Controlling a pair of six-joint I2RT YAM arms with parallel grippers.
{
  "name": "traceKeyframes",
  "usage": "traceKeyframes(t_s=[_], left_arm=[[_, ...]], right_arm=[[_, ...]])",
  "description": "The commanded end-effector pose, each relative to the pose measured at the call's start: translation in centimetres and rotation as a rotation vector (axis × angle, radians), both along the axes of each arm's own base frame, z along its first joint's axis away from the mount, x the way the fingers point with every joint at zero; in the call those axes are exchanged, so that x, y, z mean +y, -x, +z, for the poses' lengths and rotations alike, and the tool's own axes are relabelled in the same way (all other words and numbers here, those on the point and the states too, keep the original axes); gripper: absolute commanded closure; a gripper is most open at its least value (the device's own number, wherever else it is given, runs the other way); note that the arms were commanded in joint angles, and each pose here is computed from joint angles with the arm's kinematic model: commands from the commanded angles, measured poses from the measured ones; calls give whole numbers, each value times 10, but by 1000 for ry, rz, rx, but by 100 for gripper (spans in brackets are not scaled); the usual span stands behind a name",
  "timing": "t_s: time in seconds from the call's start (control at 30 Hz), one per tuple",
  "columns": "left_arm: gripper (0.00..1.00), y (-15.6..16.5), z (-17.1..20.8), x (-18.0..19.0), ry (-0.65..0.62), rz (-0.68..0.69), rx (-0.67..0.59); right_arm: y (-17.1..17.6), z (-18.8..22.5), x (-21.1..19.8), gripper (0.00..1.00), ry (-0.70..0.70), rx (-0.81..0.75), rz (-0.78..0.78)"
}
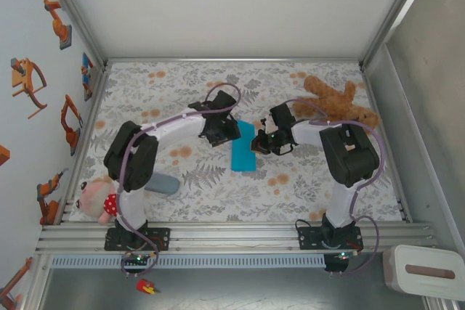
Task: Fold a paper plane with a square sheet of paper (pick it up from the middle)
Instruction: First fold the square sheet of paper in half at the center of the table.
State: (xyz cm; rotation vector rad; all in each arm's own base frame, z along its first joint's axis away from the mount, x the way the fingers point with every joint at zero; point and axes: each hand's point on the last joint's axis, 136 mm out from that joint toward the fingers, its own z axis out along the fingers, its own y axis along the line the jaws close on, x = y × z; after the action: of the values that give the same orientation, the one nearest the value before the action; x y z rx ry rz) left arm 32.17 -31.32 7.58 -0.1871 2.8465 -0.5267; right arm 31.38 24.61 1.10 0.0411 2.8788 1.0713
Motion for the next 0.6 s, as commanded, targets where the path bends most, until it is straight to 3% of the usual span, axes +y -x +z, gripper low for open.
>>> traceKeyframes(t_s=[0.0, 0.2, 0.33, 0.57], left_arm=[[47, -5, 28, -16, 143, -58, -75], [69, 5, 13, -54, 330, -133, 8], [82, 9, -1, -61, 343, -158, 53], [95, 21, -30, -66, 298, -181, 146]], right_arm=[[51, -82, -71, 99, 392, 199, -41], [53, -86, -74, 99, 411, 205, -44], [54, -87, -75, 100, 416, 210, -43], [55, -88, -76, 100, 422, 217, -44]])
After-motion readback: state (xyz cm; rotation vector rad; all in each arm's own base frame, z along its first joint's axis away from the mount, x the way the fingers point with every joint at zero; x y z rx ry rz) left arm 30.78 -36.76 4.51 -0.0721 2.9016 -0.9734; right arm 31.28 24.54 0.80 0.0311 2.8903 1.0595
